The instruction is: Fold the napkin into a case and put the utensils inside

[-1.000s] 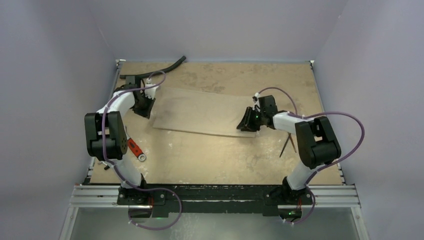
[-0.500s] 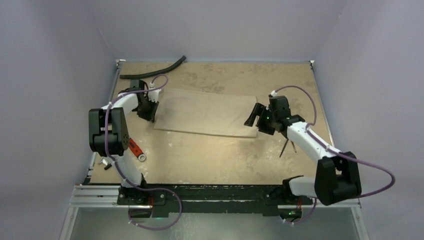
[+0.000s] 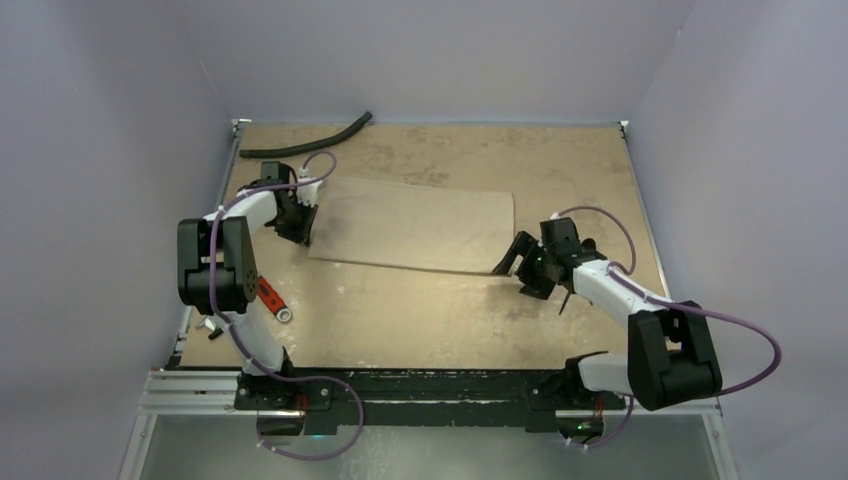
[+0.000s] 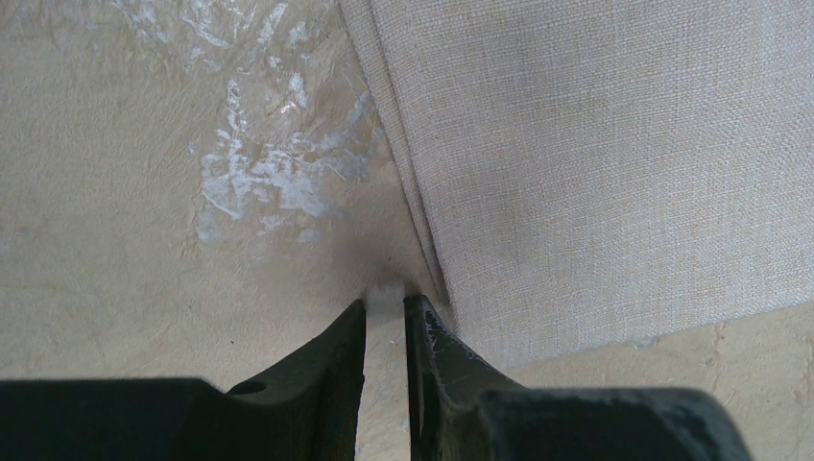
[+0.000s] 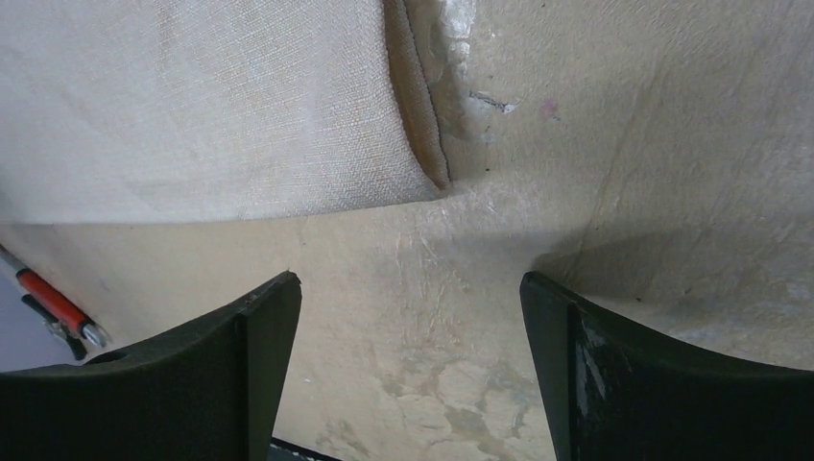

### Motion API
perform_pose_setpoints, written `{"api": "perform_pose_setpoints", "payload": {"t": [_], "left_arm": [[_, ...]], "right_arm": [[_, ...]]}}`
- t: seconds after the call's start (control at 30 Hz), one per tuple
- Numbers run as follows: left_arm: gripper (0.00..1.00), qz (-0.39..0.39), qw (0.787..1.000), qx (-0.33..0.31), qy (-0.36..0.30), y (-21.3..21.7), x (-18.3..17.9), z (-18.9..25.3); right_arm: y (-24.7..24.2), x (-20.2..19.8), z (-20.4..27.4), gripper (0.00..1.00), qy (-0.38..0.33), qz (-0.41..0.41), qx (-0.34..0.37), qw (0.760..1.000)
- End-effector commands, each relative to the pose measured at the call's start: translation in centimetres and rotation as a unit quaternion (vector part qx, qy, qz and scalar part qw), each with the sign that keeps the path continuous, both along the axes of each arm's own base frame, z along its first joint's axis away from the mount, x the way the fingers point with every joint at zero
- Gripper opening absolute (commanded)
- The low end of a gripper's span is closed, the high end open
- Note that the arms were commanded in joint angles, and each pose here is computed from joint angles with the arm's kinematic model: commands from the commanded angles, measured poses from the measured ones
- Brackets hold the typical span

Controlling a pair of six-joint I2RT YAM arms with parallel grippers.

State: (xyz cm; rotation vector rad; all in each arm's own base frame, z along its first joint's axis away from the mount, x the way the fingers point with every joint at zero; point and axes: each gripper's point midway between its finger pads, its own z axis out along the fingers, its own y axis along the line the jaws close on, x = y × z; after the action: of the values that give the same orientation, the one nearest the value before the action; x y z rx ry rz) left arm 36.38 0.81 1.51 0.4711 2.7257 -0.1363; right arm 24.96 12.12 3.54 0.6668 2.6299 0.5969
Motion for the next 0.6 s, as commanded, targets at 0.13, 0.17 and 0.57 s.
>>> {"api": "perform_pose_setpoints", "payload": {"t": [0.13, 0.17, 0.57], "left_arm": [[0.18, -0.01, 1.0, -0.018, 0.006, -1.0, -0.7, -1.6], [0.18, -0.011, 1.0, -0.019, 0.008, -1.1, -0.8, -1.8], [0.15, -0.023, 1.0, -0.003, 0.015, -1.4, -1.3, -3.2]], "right_arm": [[0.9, 0.6, 0.3, 0.87, -0.005, -0.021, 0.034, 0.999], [0.8, 0.6, 0.3, 0.87, -0.007, -0.023, 0.034, 0.999], [0.1, 2.7, -0.4, 0.78, -0.021, -0.066, 0.019, 0.997]]}}
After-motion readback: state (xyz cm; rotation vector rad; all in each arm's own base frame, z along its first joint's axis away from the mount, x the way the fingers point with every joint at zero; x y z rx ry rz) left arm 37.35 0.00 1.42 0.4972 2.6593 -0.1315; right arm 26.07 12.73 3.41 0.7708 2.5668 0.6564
